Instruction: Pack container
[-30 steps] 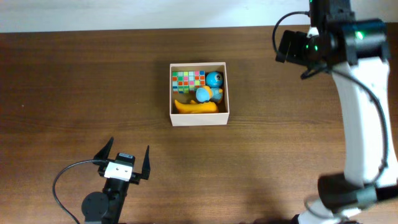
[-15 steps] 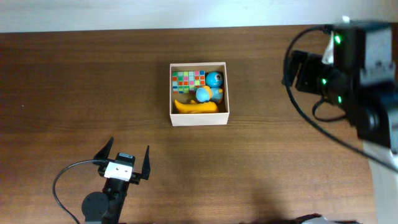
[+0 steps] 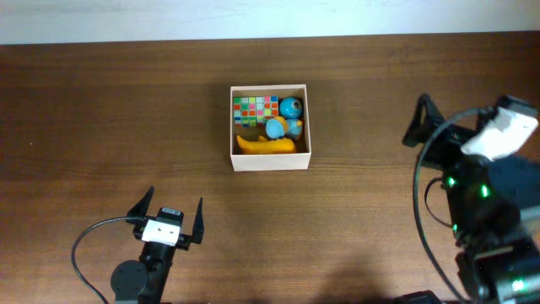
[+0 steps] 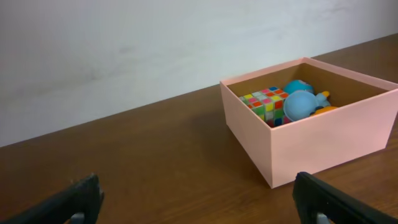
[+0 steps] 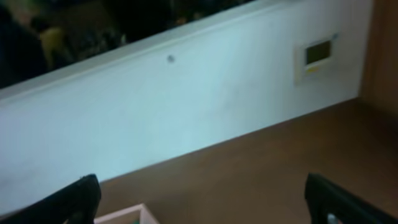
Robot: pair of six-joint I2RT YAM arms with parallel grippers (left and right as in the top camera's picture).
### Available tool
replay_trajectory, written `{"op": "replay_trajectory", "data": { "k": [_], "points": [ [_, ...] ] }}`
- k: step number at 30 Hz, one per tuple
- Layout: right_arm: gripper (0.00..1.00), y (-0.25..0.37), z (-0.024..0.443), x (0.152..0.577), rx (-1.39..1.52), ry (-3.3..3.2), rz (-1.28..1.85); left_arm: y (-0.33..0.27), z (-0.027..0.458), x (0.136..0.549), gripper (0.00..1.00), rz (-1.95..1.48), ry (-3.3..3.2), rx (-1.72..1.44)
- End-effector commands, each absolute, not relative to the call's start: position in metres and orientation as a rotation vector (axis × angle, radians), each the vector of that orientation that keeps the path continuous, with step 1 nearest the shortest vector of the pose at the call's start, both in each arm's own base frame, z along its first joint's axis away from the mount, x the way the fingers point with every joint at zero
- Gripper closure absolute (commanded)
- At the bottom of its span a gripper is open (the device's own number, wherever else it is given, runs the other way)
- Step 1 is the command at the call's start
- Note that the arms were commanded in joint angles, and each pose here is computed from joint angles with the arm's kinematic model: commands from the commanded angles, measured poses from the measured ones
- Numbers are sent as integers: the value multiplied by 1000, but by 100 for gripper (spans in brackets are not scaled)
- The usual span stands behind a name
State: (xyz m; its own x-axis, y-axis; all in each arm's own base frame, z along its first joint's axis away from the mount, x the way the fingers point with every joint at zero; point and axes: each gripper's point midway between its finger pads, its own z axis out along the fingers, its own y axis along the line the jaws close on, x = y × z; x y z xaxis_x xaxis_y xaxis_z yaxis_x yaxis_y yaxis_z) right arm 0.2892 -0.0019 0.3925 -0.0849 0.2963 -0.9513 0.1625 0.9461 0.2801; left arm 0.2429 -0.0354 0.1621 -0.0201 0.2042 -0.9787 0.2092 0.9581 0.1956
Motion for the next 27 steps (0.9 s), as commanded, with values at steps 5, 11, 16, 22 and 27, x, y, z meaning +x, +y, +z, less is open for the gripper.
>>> {"op": "replay_trajectory", "data": {
  "k": [5, 11, 16, 22, 27],
  "points": [
    [1, -23, 366, 257, 343, 1466, 51, -33, 161, 243, 1, 13, 1597, 327],
    [1, -19, 318, 242, 308, 1419, 94, -33, 161, 243, 1, 14, 1597, 327],
    [1, -19, 282, 236, 299, 1409, 105, -33, 161, 243, 1, 13, 1597, 327],
    [1, -20, 251, 235, 293, 1424, 103, -33, 161, 243, 1, 13, 1597, 327],
    [1, -20, 228, 238, 296, 1470, 94, -33, 161, 243, 1, 13, 1597, 327]
  ]
}}
